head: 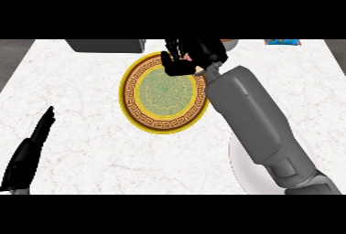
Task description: Pick the cupcake from the plate and place it in the plate
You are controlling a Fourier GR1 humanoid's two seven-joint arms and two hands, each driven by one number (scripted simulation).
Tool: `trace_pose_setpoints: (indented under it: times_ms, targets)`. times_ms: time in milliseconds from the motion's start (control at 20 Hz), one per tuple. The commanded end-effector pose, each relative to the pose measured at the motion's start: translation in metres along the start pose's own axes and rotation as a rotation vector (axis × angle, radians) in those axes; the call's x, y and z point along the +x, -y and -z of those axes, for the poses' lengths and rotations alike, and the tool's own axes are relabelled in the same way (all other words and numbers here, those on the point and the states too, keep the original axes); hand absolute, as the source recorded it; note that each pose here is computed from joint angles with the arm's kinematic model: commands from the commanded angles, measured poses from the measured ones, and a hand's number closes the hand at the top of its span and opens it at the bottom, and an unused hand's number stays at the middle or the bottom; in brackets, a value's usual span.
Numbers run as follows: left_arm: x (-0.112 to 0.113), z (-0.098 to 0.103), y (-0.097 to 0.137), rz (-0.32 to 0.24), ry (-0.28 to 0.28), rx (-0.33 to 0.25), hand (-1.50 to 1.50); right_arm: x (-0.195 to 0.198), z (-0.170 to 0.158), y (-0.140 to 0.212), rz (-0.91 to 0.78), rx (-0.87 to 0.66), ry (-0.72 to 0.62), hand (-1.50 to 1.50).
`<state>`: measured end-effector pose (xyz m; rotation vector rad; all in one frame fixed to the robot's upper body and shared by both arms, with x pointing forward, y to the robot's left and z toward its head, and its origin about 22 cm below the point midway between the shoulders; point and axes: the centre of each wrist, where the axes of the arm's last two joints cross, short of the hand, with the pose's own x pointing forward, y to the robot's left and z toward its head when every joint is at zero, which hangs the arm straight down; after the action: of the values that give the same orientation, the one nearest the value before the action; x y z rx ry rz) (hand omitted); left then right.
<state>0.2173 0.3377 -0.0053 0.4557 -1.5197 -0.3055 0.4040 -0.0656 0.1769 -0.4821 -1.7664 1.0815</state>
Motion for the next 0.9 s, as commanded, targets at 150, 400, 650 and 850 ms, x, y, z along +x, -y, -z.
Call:
trace_pose_setpoints:
  times_ms: [150, 400, 650, 850]
  targets:
    - [-0.001, 0.003, 0.001, -0.001, 0.015, -0.015, 0.0, -0.004, 0.02, -0.048, -0.001, 0.091, -0.051, 1.5]
    - [0.014, 0.012, 0.002, 0.01, 0.032, -0.022, 0.0, -0.024, 0.014, -0.065, 0.178, 0.06, -0.21, 1.5]
    - [0.007, 0.016, 0.009, 0.003, 0.033, -0.044, 0.0, -0.023, 0.021, -0.073, 0.167, 0.083, -0.263, -1.5]
    - [-0.001, 0.011, 0.017, -0.002, 0.021, -0.025, 0.0, -0.038, 0.011, -0.08, 0.271, -0.04, -0.181, -1.5]
